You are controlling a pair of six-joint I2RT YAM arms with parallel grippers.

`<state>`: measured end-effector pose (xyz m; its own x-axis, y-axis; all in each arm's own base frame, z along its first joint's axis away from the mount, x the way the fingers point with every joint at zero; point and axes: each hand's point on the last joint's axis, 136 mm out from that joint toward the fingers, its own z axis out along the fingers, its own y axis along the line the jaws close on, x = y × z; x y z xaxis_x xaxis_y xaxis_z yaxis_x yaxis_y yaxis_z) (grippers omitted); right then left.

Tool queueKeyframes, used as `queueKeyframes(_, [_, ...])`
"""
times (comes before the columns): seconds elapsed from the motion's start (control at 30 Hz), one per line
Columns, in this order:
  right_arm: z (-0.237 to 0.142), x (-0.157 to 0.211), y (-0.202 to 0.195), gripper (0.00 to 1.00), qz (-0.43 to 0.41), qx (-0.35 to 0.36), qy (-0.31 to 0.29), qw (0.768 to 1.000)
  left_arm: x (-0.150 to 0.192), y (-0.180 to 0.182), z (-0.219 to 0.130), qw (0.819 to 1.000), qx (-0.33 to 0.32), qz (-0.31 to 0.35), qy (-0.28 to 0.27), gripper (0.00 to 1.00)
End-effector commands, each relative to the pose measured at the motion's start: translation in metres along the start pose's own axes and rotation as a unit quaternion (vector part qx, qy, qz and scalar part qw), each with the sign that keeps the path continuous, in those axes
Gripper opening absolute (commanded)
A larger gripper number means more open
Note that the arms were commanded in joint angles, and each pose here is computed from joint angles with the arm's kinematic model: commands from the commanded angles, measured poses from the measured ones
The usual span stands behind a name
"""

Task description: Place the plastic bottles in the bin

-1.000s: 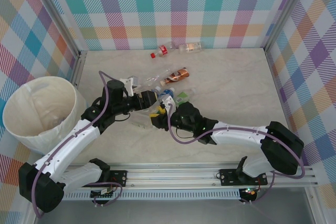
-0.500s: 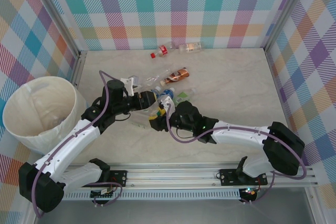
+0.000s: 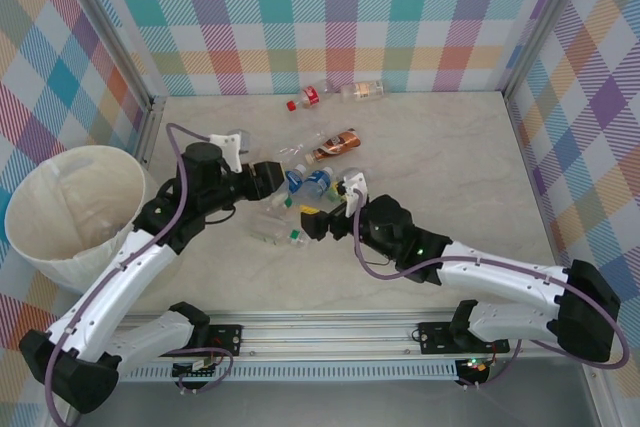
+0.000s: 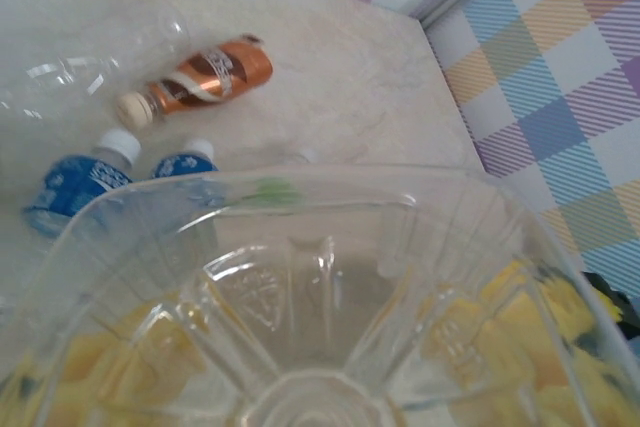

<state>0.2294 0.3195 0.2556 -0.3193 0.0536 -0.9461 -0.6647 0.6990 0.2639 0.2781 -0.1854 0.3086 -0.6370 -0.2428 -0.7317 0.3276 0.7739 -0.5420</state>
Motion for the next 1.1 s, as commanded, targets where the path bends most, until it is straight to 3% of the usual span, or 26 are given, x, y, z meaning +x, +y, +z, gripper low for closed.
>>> queueKeyframes(0.0, [-0.007,0.011,-0.036,1.00,0.038,0.090,-0.016,0.995,-0.020,-0.008,-0.025,0.998,-0.017,0.047,-0.029,0.47])
queueKeyframes(0.1, [-0.010,0.021,-0.054,1.00,0.071,0.136,-0.007,0.988,-0.033,-0.010,-0.039,0.996,-0.034,0.072,-0.044,0.46])
queueKeyframes(0.27, [-0.007,0.033,-0.062,1.00,0.094,0.160,0.013,0.982,-0.078,-0.008,-0.085,0.978,-0.094,0.114,-0.146,0.41])
queueKeyframes(0.47, [-0.001,0.025,-0.063,1.00,0.081,0.171,0.005,0.982,-0.125,0.016,-0.144,0.930,-0.239,0.154,-0.234,0.37])
queueKeyframes(0.63, [0.004,0.025,-0.062,1.00,0.045,0.176,0.025,0.983,-0.144,0.032,-0.174,0.896,-0.330,0.166,-0.247,0.35])
queueKeyframes(0.73, [0.005,0.027,-0.062,1.00,0.040,0.178,0.034,0.983,-0.152,0.051,-0.187,0.866,-0.398,0.167,-0.251,0.35])
queueKeyframes(0.9, [0.004,0.029,-0.061,1.00,0.042,0.175,0.036,0.983,-0.155,0.101,-0.210,0.846,-0.464,0.100,-0.243,0.34])
queueKeyframes(1.07, [0.004,0.031,-0.062,1.00,0.034,0.175,0.042,0.983,-0.160,0.138,-0.253,0.786,-0.561,0.054,-0.255,0.32])
